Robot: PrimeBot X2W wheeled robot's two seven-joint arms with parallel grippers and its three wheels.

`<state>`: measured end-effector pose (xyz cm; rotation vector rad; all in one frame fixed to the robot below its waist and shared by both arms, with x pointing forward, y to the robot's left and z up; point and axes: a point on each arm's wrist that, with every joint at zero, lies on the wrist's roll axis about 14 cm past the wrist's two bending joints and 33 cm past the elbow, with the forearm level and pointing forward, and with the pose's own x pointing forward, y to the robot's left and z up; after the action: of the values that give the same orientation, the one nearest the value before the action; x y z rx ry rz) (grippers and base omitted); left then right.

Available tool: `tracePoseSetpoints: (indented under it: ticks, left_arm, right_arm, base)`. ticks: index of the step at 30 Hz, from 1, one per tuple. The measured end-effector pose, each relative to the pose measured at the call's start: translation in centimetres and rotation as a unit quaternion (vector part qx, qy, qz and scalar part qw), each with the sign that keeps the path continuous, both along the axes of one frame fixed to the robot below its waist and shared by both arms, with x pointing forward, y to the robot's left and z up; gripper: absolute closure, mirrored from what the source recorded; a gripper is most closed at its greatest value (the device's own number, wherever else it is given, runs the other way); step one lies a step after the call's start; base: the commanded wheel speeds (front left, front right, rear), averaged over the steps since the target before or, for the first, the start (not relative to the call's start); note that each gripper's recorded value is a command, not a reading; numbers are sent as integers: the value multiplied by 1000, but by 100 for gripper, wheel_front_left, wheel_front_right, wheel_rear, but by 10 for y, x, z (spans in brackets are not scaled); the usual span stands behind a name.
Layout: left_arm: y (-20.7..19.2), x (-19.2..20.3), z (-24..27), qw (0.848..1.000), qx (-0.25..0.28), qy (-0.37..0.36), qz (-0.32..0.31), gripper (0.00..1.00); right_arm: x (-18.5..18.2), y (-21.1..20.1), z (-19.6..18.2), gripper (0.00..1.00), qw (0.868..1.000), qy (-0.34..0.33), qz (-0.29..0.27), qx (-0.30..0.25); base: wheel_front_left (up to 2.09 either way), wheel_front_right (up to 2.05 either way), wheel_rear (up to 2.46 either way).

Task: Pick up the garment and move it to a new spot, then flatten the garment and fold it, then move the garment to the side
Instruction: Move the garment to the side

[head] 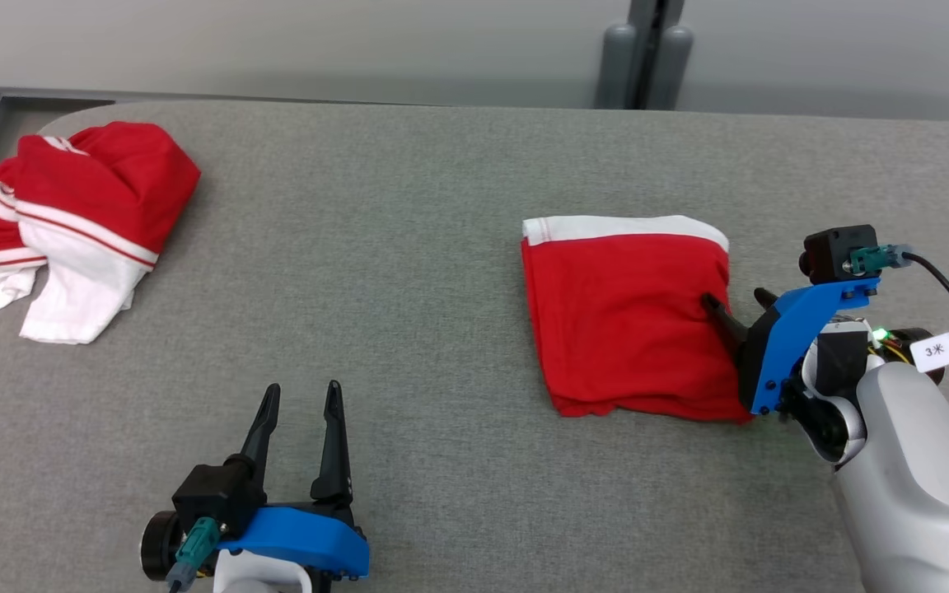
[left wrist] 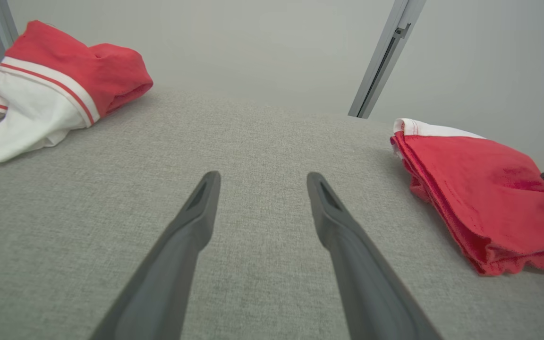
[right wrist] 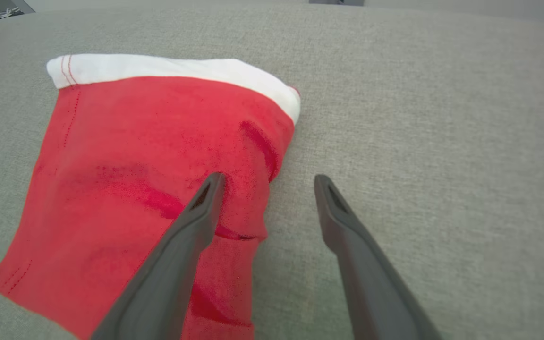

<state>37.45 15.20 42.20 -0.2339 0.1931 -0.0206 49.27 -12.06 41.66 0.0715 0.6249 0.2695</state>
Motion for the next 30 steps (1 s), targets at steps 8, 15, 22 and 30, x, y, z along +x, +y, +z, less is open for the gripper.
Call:
tracePoseSetpoints:
  ticks: [8,15,22,30]
  left_arm:
    - [23,-9,-13,999,8,22,33,0]
    - [14,-1,-19,999,14,26,14,0]
    - [-29,29,-18,998,7,8,-58,0]
    - [-101,52,-26,985,-11,-3,-173,0]
  right_arm:
    - [1,17,-41,2,996,89,24,3]
    - [5,17,-43,100,997,75,18,18]
    - [10,-52,-31,100,999,27,-37,-12]
    - [-27,-166,-15,100,988,5,-145,-61]
  base:
    - [0,0,0]
    - [0,0,0]
    - [0,0,0]
    - [0,0,0]
